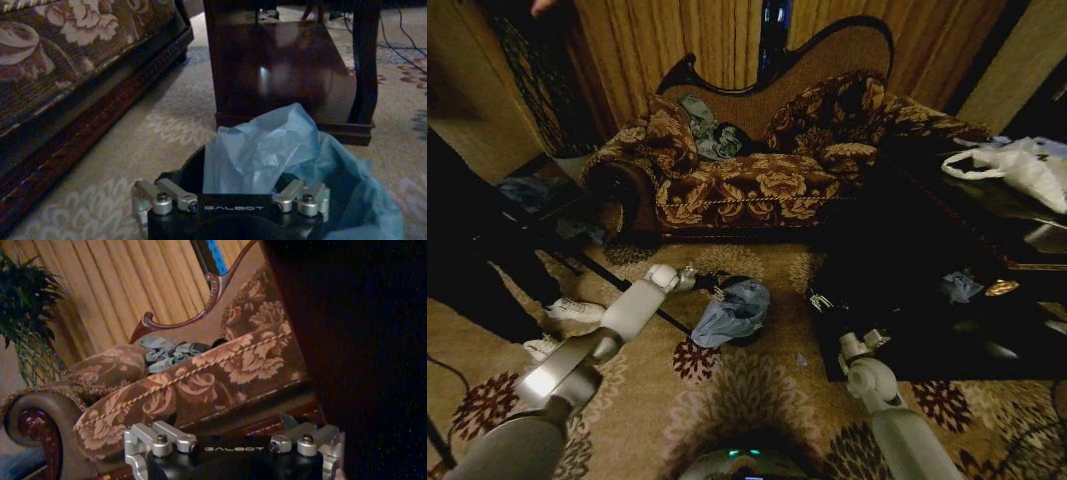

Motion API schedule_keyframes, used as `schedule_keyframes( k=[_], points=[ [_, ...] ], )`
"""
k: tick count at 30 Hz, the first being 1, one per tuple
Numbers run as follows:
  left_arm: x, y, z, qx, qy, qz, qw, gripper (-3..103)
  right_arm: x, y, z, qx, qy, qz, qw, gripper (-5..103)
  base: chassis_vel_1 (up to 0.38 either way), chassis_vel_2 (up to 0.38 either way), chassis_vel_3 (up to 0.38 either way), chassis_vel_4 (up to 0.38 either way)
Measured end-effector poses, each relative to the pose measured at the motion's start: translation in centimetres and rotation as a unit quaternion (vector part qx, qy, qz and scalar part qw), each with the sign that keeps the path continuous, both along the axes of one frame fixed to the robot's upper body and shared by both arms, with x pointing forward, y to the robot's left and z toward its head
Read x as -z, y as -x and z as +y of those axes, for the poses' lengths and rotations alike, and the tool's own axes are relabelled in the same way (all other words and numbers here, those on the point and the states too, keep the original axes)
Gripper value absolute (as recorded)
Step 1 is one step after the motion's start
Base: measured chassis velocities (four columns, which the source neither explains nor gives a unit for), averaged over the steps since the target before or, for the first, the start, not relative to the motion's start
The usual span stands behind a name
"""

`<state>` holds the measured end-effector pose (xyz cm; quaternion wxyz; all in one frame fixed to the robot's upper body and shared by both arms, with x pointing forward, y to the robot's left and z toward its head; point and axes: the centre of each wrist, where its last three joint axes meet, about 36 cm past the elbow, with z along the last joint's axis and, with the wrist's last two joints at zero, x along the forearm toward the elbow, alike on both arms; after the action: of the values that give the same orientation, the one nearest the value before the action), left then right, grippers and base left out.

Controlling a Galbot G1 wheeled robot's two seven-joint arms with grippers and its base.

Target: Place a garbage bag over the trash bin.

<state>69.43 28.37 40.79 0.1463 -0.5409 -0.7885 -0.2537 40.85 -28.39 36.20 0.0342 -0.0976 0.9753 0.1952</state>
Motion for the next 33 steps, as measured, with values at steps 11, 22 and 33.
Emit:
schedule_keyframes(
  k=[11,22,33],
  points=[
    [0.6,-0.3,-0.7,-0.006,0.000,-0.002,1.0000,58,0.6,0.1,-1.4,0.009,0.009,0.006,1.000,100,0.000,0.000,0.000,0.000],
    [-1.1,-0.9,2.9,-0.089,0.032,-0.031,0.9950,20,1.5,0.4,-0.8,-0.004,0.011,0.013,1.000,100,0.000,0.000,0.000,0.000],
    [1.1,-0.5,3.7,-0.192,0.058,-0.018,0.9795,0,1.9,1.4,-0.2,-0.010,0.020,0.018,1.000,100,0.000,0.000,0.000,0.000]
  ],
)
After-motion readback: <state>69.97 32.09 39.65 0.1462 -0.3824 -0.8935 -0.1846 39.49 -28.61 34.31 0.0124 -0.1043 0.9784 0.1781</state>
